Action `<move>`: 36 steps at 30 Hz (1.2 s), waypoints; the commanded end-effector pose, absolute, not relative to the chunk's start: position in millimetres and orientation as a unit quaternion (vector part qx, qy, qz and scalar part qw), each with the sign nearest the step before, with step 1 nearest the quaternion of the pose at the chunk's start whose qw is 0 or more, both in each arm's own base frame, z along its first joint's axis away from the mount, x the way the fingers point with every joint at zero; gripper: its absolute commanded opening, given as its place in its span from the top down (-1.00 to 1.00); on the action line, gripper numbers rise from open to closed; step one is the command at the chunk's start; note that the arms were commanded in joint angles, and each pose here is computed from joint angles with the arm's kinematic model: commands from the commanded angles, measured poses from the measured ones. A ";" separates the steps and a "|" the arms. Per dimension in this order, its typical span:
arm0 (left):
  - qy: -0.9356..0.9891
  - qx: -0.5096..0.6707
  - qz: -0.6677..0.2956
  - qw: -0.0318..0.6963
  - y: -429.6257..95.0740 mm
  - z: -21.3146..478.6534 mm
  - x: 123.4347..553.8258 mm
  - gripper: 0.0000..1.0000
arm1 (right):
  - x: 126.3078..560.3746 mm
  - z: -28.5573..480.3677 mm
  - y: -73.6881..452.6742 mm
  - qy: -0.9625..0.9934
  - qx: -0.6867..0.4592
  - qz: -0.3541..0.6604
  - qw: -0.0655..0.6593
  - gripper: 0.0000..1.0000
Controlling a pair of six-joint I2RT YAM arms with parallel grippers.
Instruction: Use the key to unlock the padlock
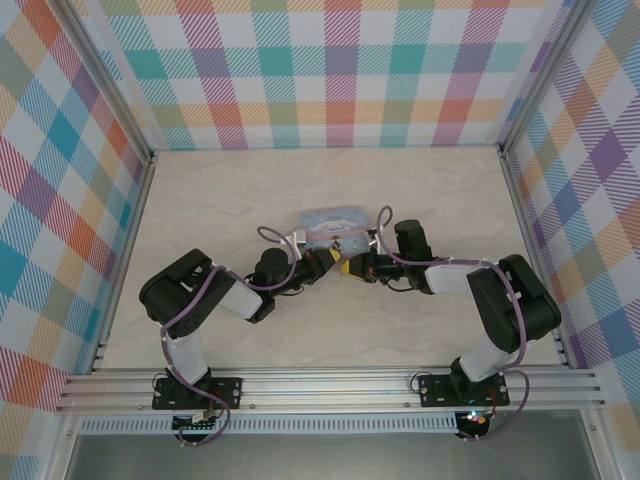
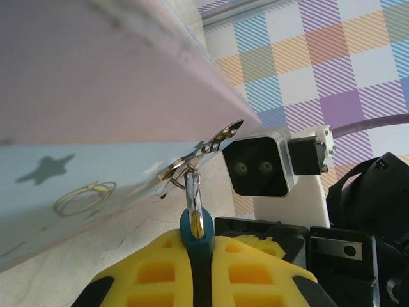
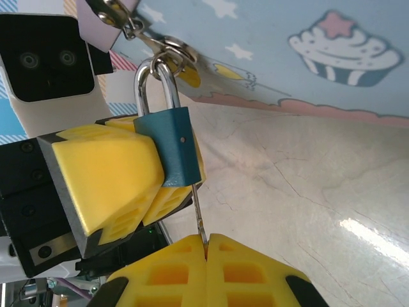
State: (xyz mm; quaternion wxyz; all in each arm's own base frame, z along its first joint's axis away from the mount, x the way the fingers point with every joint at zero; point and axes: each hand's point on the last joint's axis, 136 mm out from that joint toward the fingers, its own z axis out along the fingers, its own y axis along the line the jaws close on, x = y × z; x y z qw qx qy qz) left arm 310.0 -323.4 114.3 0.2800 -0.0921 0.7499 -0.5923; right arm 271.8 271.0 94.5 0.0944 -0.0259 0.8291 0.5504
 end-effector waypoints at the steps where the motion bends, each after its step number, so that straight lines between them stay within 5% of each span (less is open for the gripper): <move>1: 0.722 -0.053 -0.628 0.286 -334.3 141.9 298.0 1.00 | 285.1 101.6 270.9 0.818 -0.017 0.562 0.119 0.90; 36: 0.736 -0.064 -0.608 0.290 -332.3 124.6 303.8 1.00 | 270.1 113.9 269.6 0.816 -0.039 0.567 0.102 0.90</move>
